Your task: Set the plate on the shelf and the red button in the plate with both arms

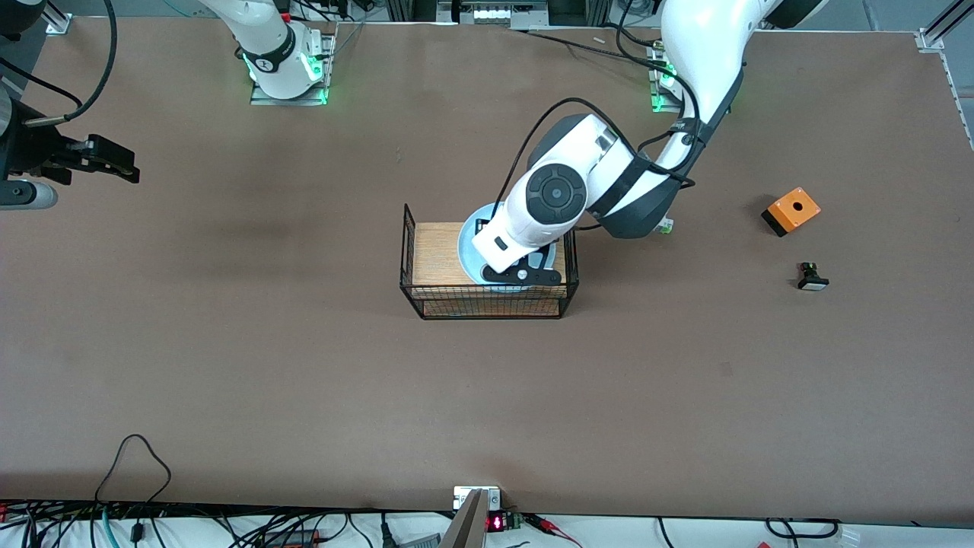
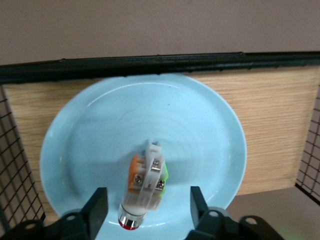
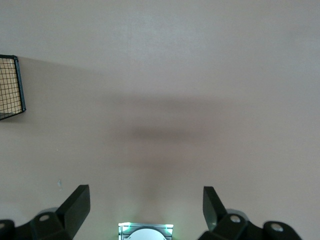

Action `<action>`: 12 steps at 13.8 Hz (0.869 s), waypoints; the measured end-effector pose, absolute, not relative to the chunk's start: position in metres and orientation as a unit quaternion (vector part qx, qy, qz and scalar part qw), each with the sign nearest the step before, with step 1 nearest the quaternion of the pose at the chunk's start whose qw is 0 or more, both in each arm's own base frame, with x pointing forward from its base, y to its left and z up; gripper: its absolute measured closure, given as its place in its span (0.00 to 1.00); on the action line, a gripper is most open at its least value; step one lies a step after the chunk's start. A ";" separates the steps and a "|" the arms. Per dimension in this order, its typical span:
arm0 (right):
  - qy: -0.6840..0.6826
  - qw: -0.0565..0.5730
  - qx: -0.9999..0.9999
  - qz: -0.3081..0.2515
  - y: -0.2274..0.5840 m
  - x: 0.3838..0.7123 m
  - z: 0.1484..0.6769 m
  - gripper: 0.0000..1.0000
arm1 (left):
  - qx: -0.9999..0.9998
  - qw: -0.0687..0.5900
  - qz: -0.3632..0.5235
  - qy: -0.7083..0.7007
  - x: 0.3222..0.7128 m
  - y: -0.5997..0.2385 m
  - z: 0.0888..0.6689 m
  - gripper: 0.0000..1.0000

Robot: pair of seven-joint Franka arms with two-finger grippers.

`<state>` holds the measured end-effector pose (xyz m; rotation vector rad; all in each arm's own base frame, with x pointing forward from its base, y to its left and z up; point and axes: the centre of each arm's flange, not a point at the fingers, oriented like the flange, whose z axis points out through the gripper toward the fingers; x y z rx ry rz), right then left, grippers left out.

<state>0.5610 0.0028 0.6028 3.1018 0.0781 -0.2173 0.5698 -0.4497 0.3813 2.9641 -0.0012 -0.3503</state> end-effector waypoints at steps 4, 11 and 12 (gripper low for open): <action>0.025 0.016 0.997 -0.068 0.003 0.561 0.604 0.00 | 0.991 0.062 -0.117 0.021 0.575 -0.413 0.437 0.00; 0.025 0.016 0.997 -0.068 0.003 0.561 0.604 0.00 | 0.990 0.013 -0.100 -0.098 0.630 -0.255 0.481 0.00; 0.025 0.016 0.997 -0.068 0.003 0.561 0.604 0.00 | 0.988 -0.010 -0.093 -0.120 0.627 -0.247 0.493 0.00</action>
